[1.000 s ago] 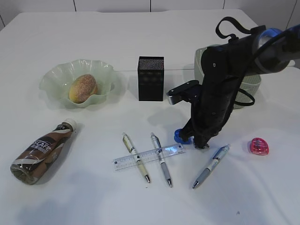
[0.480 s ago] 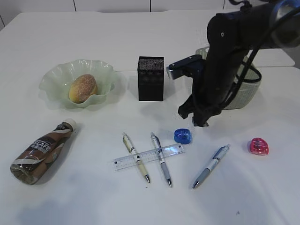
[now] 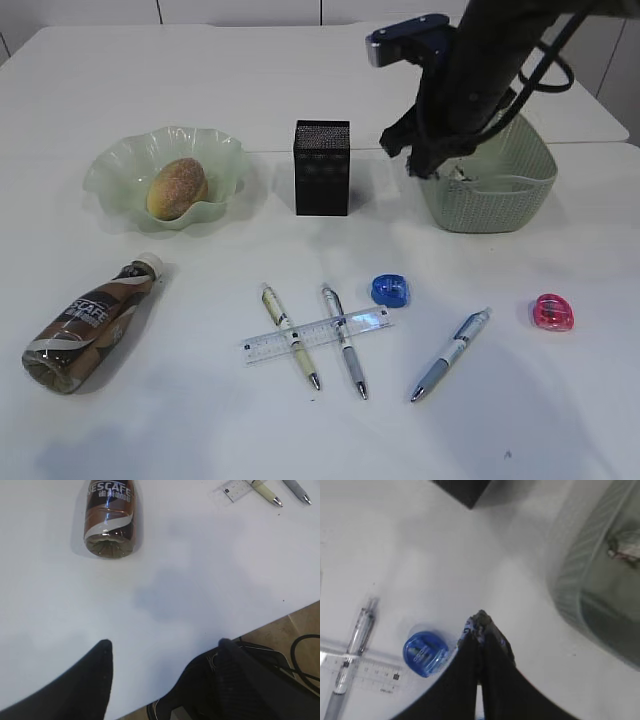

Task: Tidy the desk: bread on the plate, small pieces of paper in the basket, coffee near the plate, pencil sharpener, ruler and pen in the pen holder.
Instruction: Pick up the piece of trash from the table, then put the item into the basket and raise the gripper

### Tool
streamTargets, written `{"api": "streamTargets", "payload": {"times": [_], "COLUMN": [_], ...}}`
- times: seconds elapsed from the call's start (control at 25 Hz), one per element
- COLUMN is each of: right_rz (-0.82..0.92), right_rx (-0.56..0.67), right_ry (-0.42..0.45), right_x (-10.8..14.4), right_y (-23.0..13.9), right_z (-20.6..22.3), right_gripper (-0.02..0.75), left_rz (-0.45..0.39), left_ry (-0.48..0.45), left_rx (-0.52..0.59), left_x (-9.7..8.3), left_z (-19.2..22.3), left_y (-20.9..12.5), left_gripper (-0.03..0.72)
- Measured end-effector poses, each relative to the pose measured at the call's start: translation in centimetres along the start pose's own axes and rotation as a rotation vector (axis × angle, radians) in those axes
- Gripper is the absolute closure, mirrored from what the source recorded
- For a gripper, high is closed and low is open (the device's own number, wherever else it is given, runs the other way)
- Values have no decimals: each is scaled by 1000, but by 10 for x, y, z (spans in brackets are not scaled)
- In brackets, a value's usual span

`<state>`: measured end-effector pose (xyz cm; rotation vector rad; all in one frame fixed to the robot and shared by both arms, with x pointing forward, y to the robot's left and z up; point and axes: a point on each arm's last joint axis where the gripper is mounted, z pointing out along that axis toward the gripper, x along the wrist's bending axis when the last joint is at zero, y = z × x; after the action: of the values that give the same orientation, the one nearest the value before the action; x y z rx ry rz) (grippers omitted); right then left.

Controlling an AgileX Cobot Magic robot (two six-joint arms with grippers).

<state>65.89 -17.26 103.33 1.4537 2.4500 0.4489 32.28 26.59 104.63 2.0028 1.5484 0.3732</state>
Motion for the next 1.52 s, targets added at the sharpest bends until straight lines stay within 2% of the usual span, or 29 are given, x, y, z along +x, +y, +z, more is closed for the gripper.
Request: {"api": "streamTargets", "payload": {"times": [0.12, 0.16, 0.24, 0.4, 0.6, 0.92, 1.0, 1.12, 1.16, 1.2, 1.24, 1.36, 1.52], "right_rz": [42, 42, 108, 162, 170, 197, 253, 252, 252, 250, 250, 246, 241], "right_rx": [-22, -22, -24, -75, -148, -157, -158, -164, -164, -172, -177, -178, -146], "right_ry": [-22, -22, -52, -92, -121, -136, -179, -194, -194, -203, -203, -209, -213], "right_x": [-21, -21, -51, -78, -88, -92, -98, -100, -100, -101, -101, -101, -101], "right_y": [1, 1, -7, -11, -5, -4, -6, -6, -6, -5, -5, -5, -7], "right_z": [-6, -6, -9, -10, 5, 34, 38, 37, 37, 37, 37, 37, 31], "right_gripper": [722, 722, 722, 722, 722, 722, 658, 528, 528, 365, 332, 289, 276], "left_rz": [0, 0, 0, 0, 0, 1, 1, 1, 3, 3, 3, 3, 3], "left_ry": [0, 0, 0, 0, 0, 2, 2, 2, 4, 4, 4, 4, 3], "left_rx": [0, 0, 0, 0, 0, 0, 0, 2, 2, 2, 2, -4, -11], "left_x": [0, 0, 0, 0, 0, 0, 0, 0, 0, 0, 0, 0, 0], "left_z": [0, 0, 0, 0, 0, 0, 0, 0, 0, 0, 0, 0, 0], "left_y": [0, 0, 0, 0, 0, 0, 0, 0, 0, 0, 0, 0, 1], "left_gripper": [235, 235, 235, 235, 234, 235, 235, 235, 234, 235, 235, 235, 235]}}
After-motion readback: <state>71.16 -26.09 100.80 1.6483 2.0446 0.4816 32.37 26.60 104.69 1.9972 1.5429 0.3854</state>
